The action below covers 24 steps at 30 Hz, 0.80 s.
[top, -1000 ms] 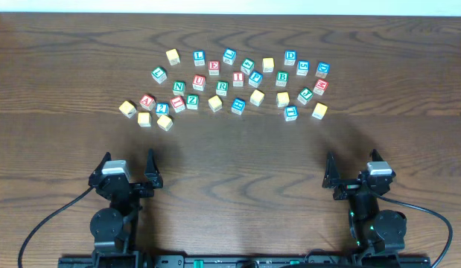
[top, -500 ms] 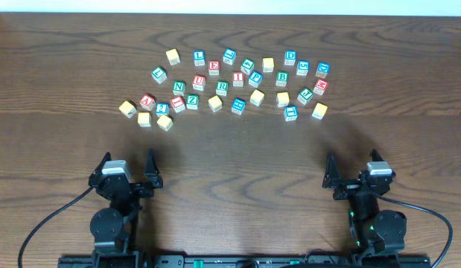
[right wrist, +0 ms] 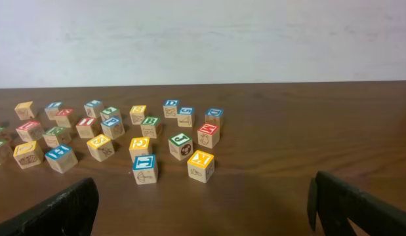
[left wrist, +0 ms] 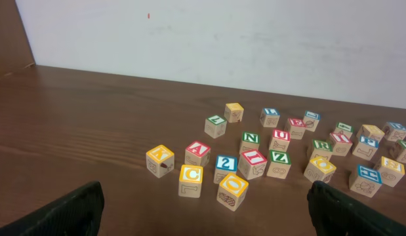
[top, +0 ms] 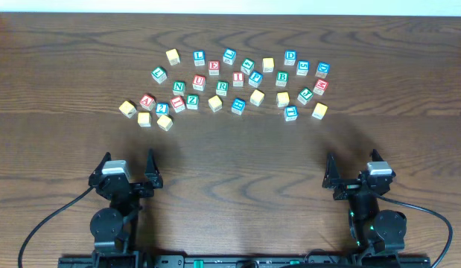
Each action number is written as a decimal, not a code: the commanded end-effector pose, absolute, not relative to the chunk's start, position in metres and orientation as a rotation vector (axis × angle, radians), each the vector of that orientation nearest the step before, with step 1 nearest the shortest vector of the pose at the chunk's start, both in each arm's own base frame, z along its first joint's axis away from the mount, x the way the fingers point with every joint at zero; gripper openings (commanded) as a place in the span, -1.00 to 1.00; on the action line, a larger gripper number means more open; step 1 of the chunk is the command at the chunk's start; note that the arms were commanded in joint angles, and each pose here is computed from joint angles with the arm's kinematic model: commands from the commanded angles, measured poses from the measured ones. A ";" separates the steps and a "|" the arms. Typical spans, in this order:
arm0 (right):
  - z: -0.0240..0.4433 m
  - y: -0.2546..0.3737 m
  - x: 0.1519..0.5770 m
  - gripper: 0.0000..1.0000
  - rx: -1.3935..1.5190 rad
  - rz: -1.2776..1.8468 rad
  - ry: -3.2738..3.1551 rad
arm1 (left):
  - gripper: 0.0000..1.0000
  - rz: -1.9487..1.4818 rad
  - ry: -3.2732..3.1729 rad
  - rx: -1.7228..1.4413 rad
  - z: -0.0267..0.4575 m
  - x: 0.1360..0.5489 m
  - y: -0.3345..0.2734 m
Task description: Spell out NEURIPS
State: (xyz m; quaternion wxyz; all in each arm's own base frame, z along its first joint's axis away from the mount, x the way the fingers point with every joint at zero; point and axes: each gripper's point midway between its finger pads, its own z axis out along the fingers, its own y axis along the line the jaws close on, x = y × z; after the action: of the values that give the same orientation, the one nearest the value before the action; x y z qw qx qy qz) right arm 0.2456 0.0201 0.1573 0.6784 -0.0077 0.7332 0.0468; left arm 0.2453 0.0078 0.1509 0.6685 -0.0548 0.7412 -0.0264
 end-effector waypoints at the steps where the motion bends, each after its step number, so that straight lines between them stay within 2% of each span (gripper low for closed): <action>1: 0.156 0.021 0.245 0.99 -0.027 0.108 1.649 | 0.95 -0.029 1.723 -0.128 0.136 0.244 0.012; 24: 0.156 0.020 0.246 0.98 -0.085 0.039 1.645 | 0.95 -0.029 1.717 -0.128 0.138 0.244 0.012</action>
State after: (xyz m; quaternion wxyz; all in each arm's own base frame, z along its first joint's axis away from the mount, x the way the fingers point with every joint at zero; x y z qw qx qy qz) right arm 0.2456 0.0200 0.1574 0.6794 -0.0232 0.7327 0.0322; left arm 0.2453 0.0078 0.1510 0.6686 -0.0548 0.7411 -0.0264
